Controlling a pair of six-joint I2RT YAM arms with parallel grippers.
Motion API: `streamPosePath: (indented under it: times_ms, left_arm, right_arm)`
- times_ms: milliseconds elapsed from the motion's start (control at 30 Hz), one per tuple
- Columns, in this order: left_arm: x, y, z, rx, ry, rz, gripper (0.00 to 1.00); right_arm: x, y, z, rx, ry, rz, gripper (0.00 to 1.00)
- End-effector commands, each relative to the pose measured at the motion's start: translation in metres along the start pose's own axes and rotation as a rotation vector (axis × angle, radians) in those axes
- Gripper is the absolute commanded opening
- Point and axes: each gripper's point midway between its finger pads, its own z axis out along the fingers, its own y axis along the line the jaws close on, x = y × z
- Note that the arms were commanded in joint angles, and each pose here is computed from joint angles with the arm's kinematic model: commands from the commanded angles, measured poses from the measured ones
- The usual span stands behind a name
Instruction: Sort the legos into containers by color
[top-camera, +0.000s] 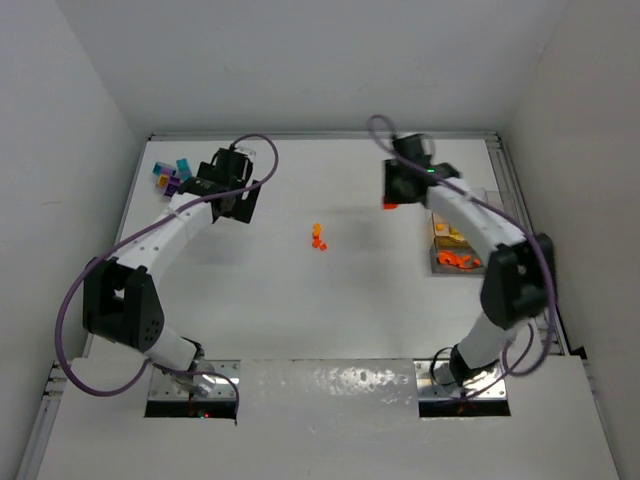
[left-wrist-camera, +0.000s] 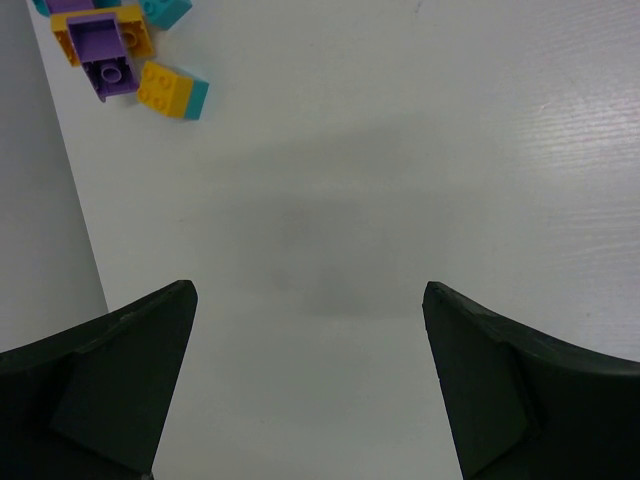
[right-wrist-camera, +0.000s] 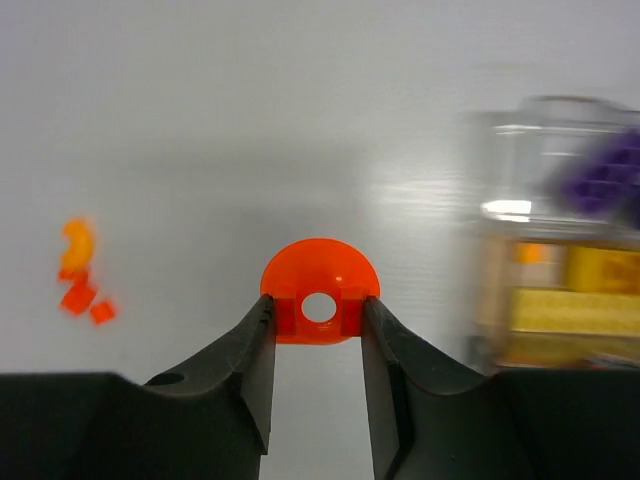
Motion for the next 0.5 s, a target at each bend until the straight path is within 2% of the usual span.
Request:
streamPosePath:
  times_ms: [0,133,233,467]
  left_arm:
    - [-0.007,0.008,-0.007,-0.023,-0.052,-0.011,0.95]
    - [-0.006,0.007,-0.004,-0.024,-0.045,-0.006,0.95]
    - [-0.005,0.006,-0.004,-0.021,-0.043,-0.004,0.95]
    - [-0.002,0.004,-0.003,-0.009,-0.034,0.002,0.95]
  right_arm:
    - [0.025,-0.102,-0.033,0.181,0.011,0.228,0.0]
    - [0.066,-0.166,-0.055,0.38,0.036,0.283,0.0]
    - [0.091,-0.197,-0.06,0.448,0.022,0.381,0.0]
    - [0.105,-0.205,-0.048,0.435,0.064,0.469,0.0]
